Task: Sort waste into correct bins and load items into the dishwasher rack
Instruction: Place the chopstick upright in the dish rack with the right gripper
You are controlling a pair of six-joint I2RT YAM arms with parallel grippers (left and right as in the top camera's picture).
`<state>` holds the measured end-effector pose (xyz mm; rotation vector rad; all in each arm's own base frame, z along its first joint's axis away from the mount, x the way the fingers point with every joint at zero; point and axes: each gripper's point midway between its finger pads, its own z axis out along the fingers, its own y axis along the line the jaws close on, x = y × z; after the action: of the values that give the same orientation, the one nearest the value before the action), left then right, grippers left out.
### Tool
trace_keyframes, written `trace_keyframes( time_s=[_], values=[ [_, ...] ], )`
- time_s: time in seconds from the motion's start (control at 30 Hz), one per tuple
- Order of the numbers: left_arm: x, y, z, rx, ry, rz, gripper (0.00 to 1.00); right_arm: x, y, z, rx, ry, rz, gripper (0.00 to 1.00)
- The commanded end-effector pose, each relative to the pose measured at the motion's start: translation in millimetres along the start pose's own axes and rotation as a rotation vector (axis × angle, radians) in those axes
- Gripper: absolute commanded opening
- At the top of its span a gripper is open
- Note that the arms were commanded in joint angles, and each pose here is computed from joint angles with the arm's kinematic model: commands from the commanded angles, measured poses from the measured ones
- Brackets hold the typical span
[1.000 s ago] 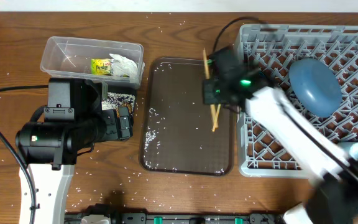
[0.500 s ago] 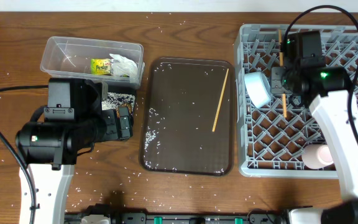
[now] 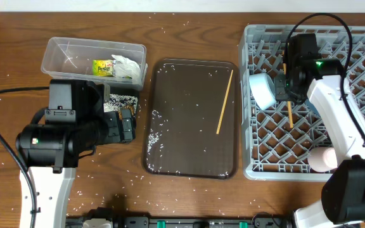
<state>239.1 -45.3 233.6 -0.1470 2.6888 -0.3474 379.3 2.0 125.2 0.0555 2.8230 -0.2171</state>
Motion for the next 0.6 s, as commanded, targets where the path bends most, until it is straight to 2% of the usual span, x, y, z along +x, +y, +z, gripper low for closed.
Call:
trace_keyframes(
  time_s=[0.0, 0.33, 0.37, 0.43, 0.47, 0.57],
  values=[
    [-0.1, 0.6, -0.7, 0.002, 0.0, -0.014, 0.98, 0.3, -13.2, 0.7, 0.07, -0.003, 0.021, 0.01],
    [-0.1, 0.6, -0.7, 0.002, 0.0, -0.014, 0.98, 2.4, -24.7, 9.4, 0.101, 0.02, 0.032, 0.02],
    [-0.1, 0.6, -0.7, 0.002, 0.0, -0.015, 0.98, 1.5, -24.7, 9.7, 0.101, 0.017, 0.024, 0.1],
    [-0.1, 0.6, -0.7, 0.002, 0.0, -0.015, 0.98, -4.0, -25.0, 9.7, 0.103, -0.002, -0.028, 0.47],
    [-0.1, 0.6, -0.7, 0.002, 0.0, -0.014, 0.98, -6.8, -26.5, 9.3, 0.112, -0.013, -0.046, 0.58],
    [-0.1, 0.6, -0.7, 0.002, 0.0, -0.014, 0.98, -9.9, -23.7, 2.8, 0.094, -0.022, -0.051, 0.6]
  ],
)
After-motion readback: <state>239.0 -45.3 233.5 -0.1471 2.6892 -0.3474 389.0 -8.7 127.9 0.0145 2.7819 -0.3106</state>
